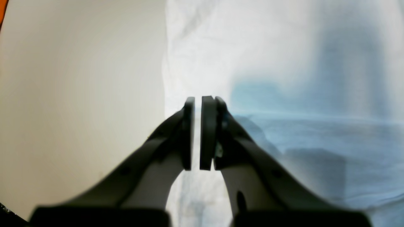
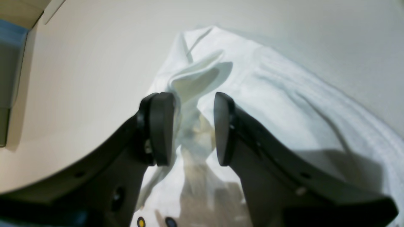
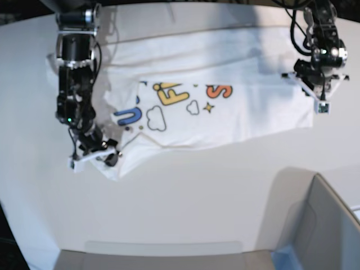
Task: Layout the t-shirt on the table in an organized manner, then fold the t-shirt properly
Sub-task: 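Move the right gripper down to the shirt's hem corner and grasp it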
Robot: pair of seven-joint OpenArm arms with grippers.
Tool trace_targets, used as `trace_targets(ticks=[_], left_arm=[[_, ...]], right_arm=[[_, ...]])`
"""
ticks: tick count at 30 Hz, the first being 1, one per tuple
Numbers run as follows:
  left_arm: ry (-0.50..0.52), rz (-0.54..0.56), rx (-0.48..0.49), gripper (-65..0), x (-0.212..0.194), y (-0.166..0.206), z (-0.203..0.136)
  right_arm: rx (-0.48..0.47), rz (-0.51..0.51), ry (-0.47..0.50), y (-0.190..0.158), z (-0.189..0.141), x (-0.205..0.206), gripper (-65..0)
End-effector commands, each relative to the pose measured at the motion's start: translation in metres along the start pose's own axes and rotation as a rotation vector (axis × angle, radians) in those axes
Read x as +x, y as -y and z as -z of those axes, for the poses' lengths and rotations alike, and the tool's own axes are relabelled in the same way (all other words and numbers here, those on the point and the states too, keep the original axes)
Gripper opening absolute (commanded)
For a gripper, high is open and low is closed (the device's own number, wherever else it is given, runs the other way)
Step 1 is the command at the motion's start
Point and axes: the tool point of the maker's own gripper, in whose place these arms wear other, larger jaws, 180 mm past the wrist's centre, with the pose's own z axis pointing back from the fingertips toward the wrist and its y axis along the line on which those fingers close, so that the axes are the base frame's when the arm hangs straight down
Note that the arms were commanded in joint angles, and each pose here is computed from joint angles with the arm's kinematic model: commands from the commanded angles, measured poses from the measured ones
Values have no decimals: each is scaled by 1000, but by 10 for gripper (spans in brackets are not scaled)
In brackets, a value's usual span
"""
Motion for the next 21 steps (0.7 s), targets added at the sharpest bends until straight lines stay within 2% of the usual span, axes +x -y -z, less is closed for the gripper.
trace_targets(ticks=[1, 10, 14, 21], left_arm=[[32, 9, 16, -613, 10, -5, -4], [32, 9, 16, -613, 10, -5, -4], [32, 9, 16, -613, 10, -5, -4], [37, 9, 16, -613, 11, -5, -3]], right_arm=[[47, -23, 54, -18, 1, 23, -427], [91, -3, 41, -42, 6, 12, -427], [85, 13, 30, -38, 3, 0, -427], [91, 8, 44, -43, 6, 11, -427]])
